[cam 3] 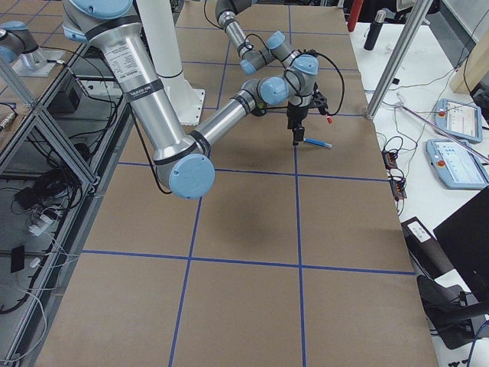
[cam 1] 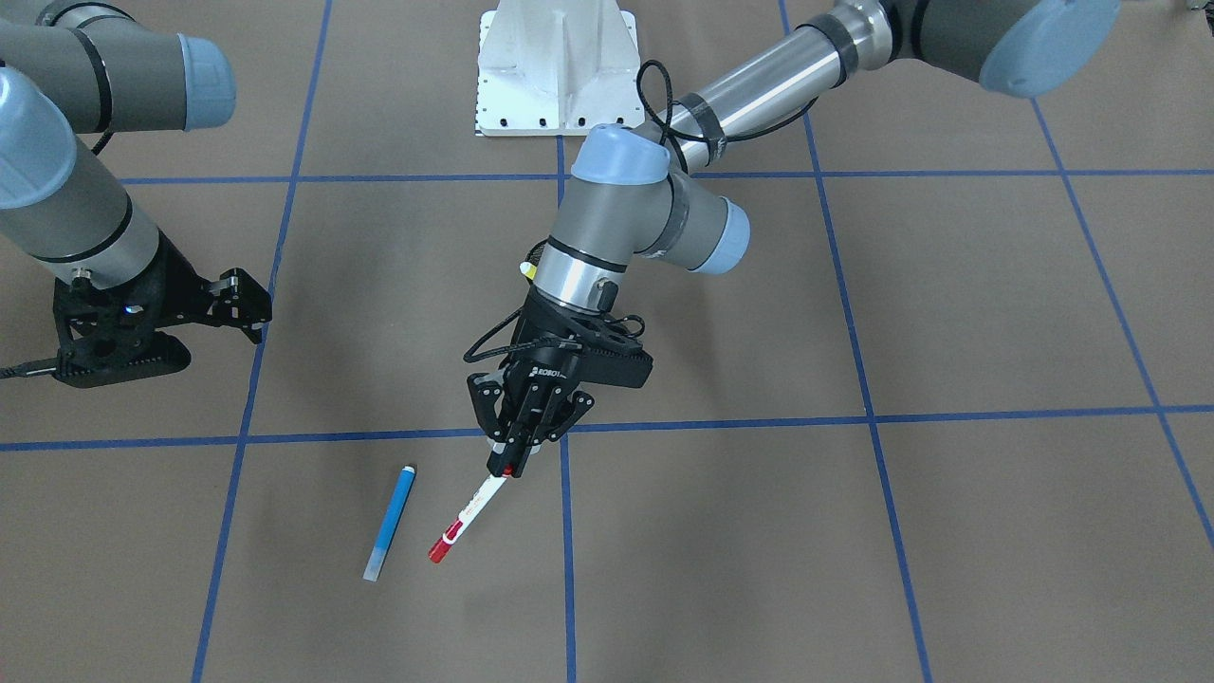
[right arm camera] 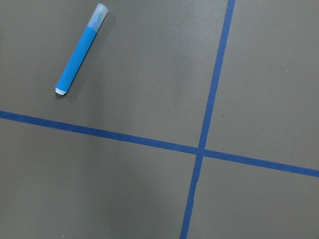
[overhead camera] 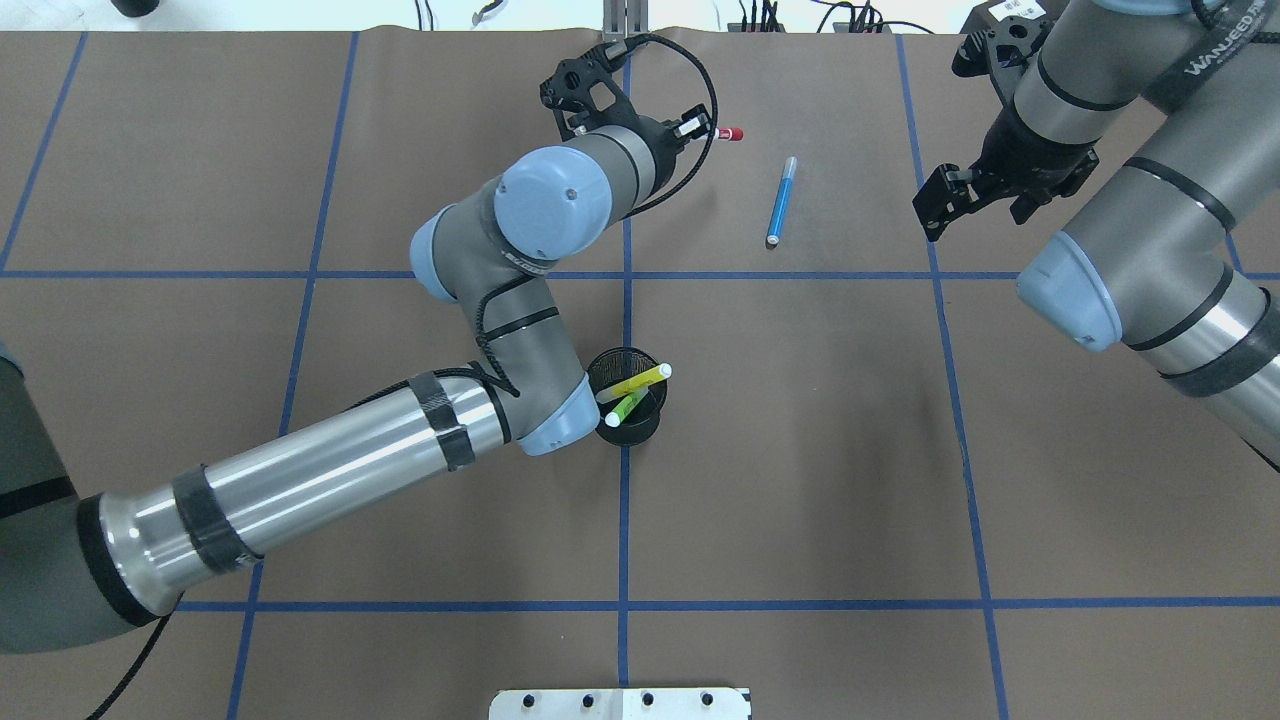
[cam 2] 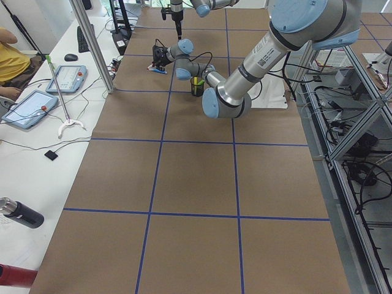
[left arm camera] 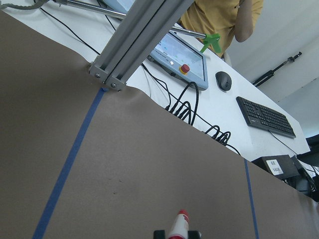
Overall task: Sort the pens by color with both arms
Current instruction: 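Carry the red-capped marker beside the blue marker and release it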
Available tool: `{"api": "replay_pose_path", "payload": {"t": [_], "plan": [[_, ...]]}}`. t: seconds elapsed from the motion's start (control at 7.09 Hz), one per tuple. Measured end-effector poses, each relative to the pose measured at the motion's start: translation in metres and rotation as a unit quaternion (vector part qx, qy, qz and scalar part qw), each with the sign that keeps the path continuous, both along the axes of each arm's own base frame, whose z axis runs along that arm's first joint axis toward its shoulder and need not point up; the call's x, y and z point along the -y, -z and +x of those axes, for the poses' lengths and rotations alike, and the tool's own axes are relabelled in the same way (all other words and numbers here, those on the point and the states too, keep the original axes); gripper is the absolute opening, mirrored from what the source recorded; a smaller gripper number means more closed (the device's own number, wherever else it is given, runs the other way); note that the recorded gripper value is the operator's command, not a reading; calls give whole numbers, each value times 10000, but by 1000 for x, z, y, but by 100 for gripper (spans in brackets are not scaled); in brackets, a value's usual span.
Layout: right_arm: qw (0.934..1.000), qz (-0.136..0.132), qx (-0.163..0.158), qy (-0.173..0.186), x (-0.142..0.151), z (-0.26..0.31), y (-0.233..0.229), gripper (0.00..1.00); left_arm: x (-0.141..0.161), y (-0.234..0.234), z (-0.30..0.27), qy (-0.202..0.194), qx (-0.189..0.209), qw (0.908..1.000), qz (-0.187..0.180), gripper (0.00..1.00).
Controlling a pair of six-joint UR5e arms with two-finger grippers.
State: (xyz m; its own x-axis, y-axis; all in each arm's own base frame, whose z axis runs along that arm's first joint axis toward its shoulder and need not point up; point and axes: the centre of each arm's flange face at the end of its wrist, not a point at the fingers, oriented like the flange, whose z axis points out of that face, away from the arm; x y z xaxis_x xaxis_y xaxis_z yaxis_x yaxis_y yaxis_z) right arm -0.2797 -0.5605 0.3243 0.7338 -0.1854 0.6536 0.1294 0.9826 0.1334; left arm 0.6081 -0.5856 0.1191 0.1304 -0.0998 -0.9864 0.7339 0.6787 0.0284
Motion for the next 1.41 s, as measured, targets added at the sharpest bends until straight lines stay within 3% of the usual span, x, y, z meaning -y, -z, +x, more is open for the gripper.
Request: {"api": "replay_pose_path", "payload": {"t": [0.42,0.56,0.71,0.85,1.41], "plan": [[10000,-10,37,-21,0,3,-3,100,16,5,60,353,327,9986,-225,0],[10000,-11,42,-28,0,3,-3,100,18,5,72,419,433,9978,-274,17],[10000,-6,47,-31,-1,3,-2,100,18,5,78,433,475,9975,-293,78],[10000,-5,47,-33,-1,3,-2,100,17,7,81,419,475,9976,-296,99],[10000,-7,32,-33,-1,3,-4,100,5,20,84,320,355,9986,-235,100]]}}
